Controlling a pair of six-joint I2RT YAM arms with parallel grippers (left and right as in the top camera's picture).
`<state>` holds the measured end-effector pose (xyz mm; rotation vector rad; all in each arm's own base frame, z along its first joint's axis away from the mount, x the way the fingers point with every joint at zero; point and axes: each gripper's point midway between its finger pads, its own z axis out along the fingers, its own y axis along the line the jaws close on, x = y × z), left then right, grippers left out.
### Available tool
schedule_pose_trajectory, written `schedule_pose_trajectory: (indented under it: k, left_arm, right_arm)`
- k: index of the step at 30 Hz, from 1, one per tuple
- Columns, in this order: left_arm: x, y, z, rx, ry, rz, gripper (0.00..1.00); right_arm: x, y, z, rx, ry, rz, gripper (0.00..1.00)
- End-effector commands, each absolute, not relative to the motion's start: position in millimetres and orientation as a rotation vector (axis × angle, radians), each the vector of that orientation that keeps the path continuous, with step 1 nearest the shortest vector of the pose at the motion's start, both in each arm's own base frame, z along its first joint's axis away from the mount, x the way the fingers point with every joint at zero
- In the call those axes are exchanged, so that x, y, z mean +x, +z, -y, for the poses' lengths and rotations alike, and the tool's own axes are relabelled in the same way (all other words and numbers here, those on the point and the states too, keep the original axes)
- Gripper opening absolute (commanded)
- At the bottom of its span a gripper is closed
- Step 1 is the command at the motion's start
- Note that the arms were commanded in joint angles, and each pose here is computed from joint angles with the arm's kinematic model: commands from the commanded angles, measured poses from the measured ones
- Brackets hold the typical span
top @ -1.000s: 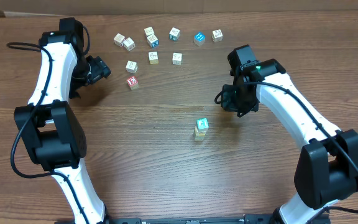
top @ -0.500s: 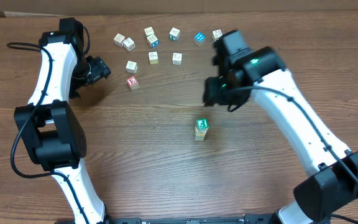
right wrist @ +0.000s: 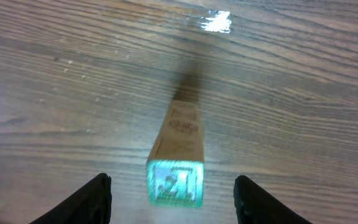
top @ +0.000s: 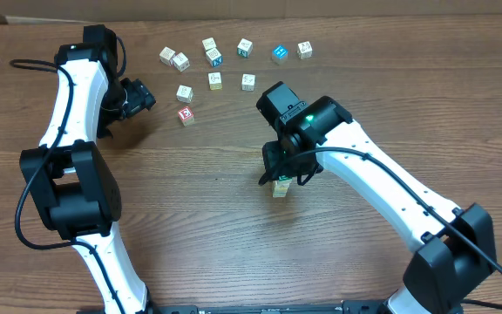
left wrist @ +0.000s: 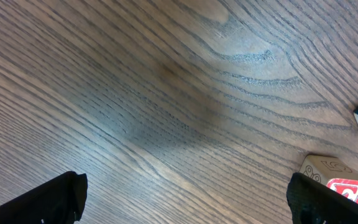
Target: Form a tower
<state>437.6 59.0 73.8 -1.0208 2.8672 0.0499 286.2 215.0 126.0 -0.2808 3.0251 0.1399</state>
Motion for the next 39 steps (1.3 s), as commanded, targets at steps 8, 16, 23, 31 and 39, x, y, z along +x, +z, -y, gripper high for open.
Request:
schedule_pose_trajectory:
  k: [8, 16, 23, 31, 39]
  left_arm:
    - [441.6, 90.2, -59.7, -0.984, 0.048, -2.836, 1.00]
    - [441.6, 90.2, -59.7, -0.984, 0.048, -2.836, 1.00]
    - [441.6, 90.2, -59.7, -0.984, 0.048, -2.836, 1.00]
    - [441.7, 90.3, -59.7, -0.984, 0.048, -2.836, 1.00]
    - [441.6, 90.2, -59.7, -0.984, 0.048, -2.836, 1.00]
  right_arm:
    - [284.3, 111.8, -215.1, -0.253, 0.125, -3.044, 0.48]
    - [285.9, 112.1, -216.2, -0.190, 0.133, -3.043, 0.40]
    - [286.5, 112.2, -216.8, -0.184, 0.137, -3.041, 0.38]
    - [286.5, 112.2, -216.8, -0.184, 0.137, -3.041, 0.32]
    - [287.3, 112.3, -217.3, -0.179, 0.140, -3.038, 0.32]
